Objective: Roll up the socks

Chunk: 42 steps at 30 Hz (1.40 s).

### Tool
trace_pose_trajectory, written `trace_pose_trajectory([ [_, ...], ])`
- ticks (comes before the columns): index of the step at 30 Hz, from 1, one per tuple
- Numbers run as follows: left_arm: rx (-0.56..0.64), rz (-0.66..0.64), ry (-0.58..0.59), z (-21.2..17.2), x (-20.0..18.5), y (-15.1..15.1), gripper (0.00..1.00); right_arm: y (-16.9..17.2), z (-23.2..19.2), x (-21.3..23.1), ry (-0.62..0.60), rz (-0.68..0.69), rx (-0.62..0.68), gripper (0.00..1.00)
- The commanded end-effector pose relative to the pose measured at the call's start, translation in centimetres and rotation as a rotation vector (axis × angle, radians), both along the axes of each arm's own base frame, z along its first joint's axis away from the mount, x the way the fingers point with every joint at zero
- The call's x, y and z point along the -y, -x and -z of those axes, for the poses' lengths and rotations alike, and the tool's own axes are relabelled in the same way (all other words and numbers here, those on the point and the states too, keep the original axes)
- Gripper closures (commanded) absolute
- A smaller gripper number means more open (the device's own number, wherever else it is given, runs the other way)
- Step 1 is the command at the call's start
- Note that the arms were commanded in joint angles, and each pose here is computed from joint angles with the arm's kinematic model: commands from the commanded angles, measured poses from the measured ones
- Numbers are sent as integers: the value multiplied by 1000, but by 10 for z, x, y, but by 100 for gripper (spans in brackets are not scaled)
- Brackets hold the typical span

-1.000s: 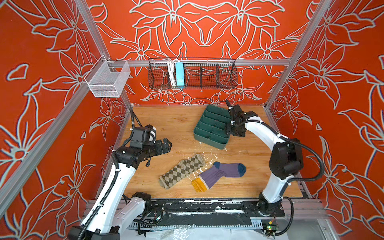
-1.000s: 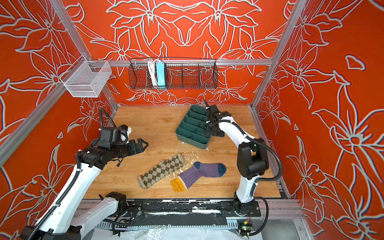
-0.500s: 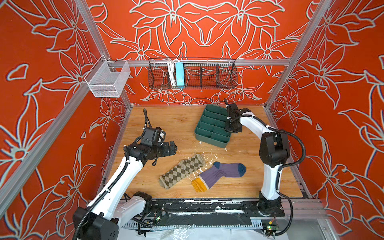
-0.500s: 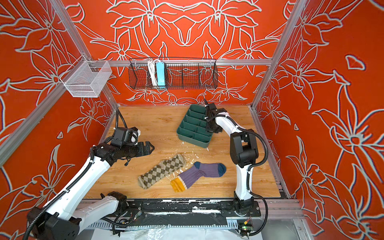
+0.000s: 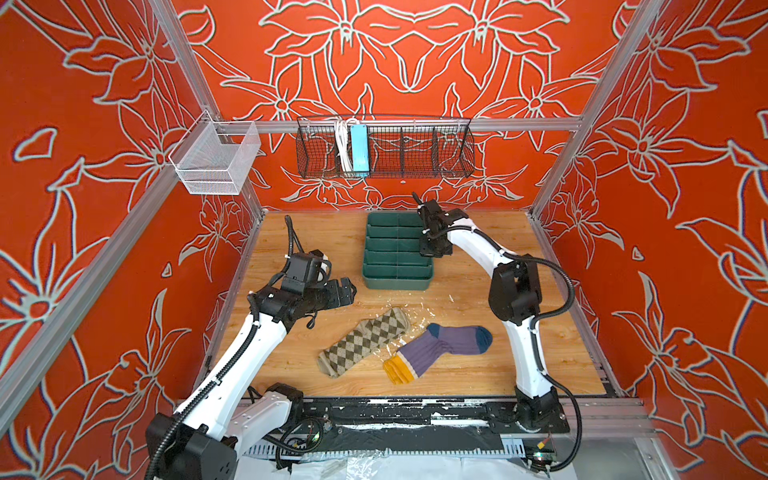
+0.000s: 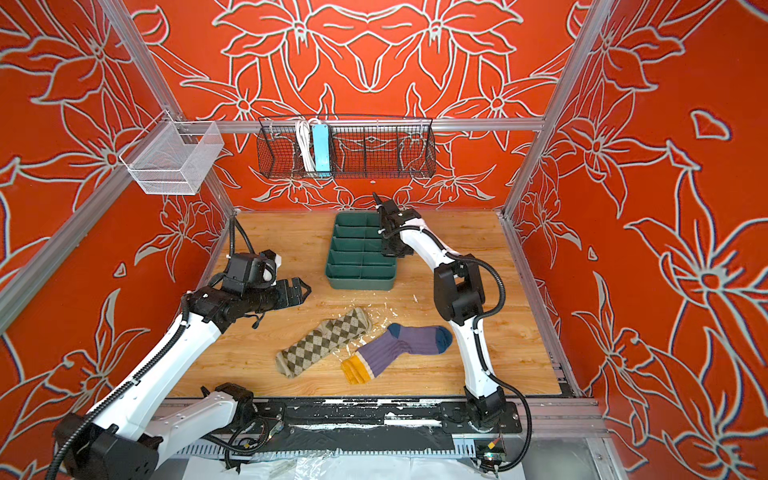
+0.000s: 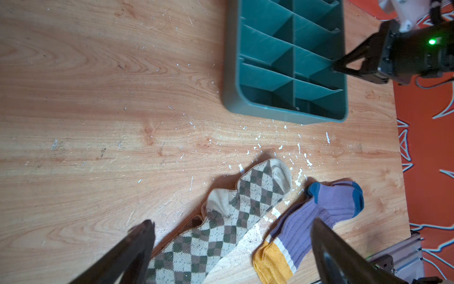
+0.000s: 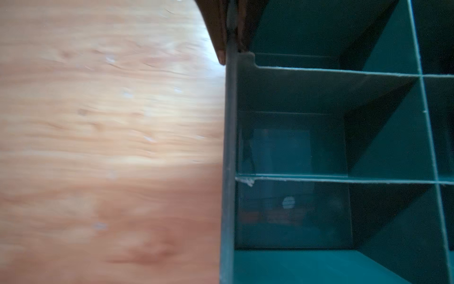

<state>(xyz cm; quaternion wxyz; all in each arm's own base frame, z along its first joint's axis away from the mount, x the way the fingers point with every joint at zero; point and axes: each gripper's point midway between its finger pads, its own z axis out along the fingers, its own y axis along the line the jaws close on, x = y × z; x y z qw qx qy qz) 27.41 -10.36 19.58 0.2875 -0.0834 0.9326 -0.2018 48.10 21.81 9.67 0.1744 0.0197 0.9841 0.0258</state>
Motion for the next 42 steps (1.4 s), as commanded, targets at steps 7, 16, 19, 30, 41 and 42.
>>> trace_pose_trajectory([
  [7,79,10,-1,-22,-3,10,3,8,-2,-97,-99,-75,14,100],
  [16,135,78,-13,-38,-1,20,3,16,13,-126,-140,-81,-2,95],
  [19,158,115,-8,-48,4,19,3,15,-5,-121,-124,-103,30,72],
  [30,211,339,1,-66,50,28,3,62,-115,-48,-83,-103,135,31],
  [41,212,628,-167,-14,107,67,3,184,-72,53,-218,99,-144,16],
  [42,225,661,-164,-8,113,71,3,195,-64,59,-207,106,-176,15],
])
